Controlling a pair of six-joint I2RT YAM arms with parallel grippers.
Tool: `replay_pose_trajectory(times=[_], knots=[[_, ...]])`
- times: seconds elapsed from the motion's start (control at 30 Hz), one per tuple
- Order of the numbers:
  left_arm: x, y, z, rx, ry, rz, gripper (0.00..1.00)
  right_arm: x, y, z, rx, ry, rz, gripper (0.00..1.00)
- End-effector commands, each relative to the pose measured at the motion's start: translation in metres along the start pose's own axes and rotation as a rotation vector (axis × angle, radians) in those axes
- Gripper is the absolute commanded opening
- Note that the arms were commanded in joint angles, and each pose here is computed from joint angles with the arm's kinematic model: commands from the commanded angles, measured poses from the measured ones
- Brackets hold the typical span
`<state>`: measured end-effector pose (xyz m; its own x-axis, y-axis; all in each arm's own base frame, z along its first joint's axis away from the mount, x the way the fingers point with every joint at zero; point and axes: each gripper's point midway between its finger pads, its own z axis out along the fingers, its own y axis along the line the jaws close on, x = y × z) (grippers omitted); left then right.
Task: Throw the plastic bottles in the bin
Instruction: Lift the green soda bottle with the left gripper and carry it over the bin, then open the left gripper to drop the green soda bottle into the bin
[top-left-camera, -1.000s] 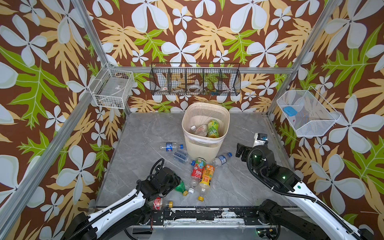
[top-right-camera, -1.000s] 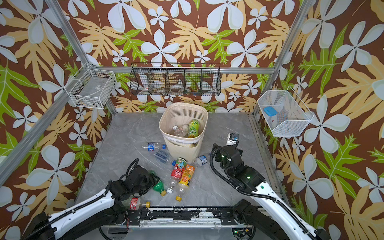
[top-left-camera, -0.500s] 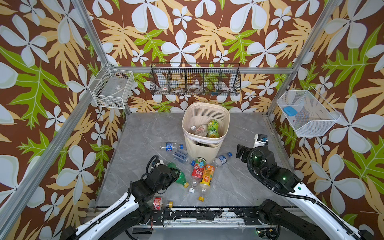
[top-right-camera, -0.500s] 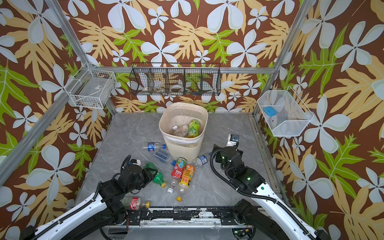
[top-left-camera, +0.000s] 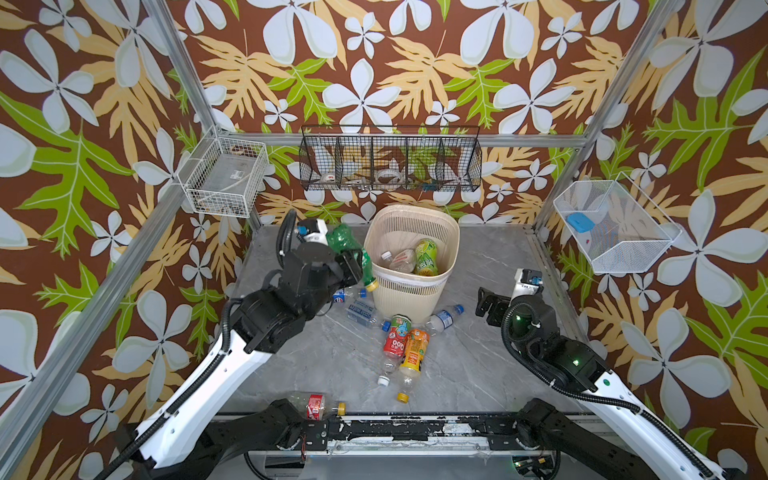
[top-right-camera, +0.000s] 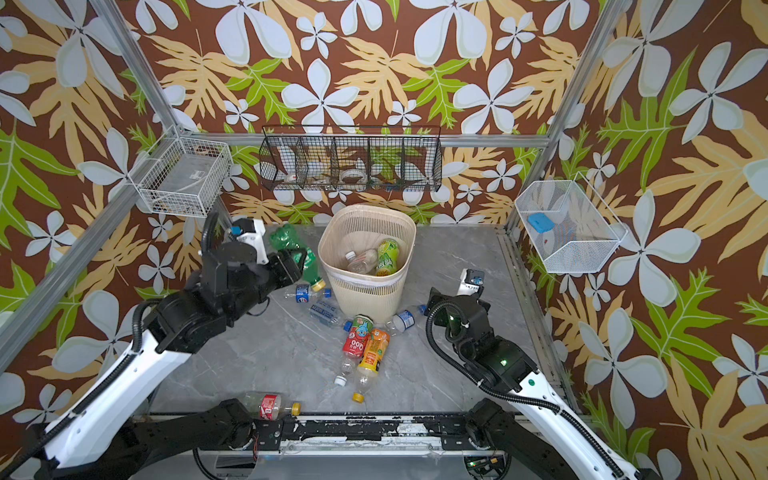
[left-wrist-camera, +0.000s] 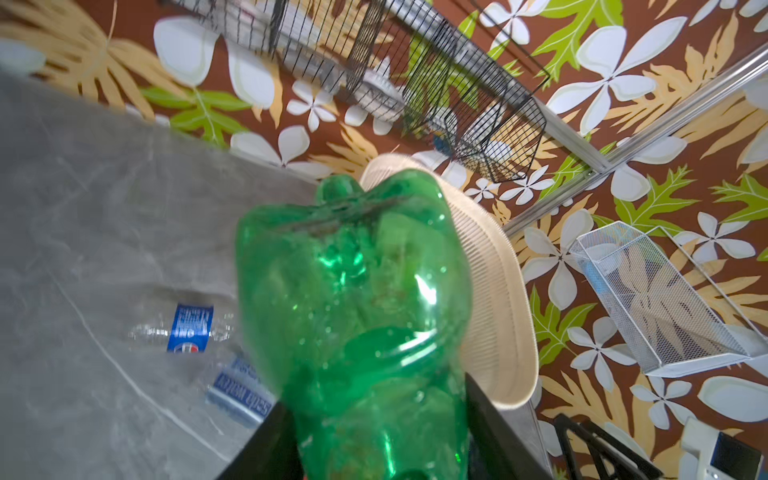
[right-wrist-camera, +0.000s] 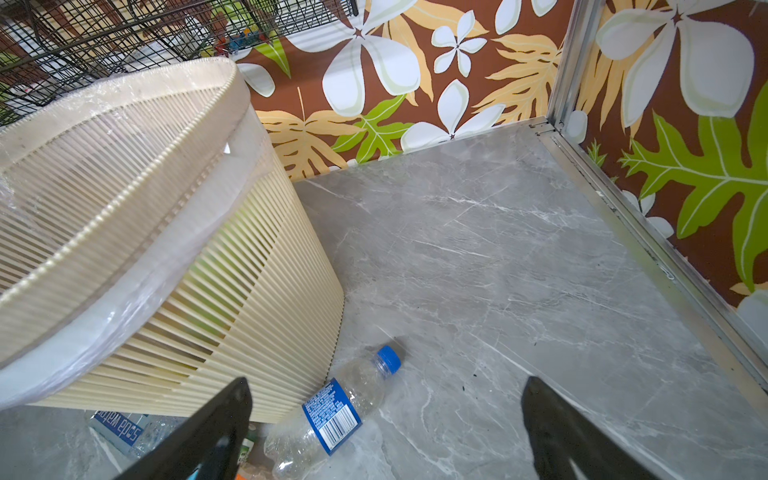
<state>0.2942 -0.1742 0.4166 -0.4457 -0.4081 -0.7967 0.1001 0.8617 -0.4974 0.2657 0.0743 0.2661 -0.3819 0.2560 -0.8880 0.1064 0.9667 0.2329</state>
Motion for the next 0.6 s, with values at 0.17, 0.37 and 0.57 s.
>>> replay_pose_trajectory(times=[0.17,0.37,0.57], knots=[[-0.019,-0.042,0.075,-0.091,0.067,0.394,0.53,-0.004,-0.008,-0.005,0.030,-0.016,0.009,1.00],[-0.011,-0.041,0.121,-0.199,0.111,0.480,0.53,-0.006,-0.011,-0.008,0.043,-0.016,0.001,1.00],[-0.007,-0.042,0.129,-0.196,0.099,0.477,0.53,-0.007,-0.013,-0.010,0.046,-0.019,0.004,0.99]])
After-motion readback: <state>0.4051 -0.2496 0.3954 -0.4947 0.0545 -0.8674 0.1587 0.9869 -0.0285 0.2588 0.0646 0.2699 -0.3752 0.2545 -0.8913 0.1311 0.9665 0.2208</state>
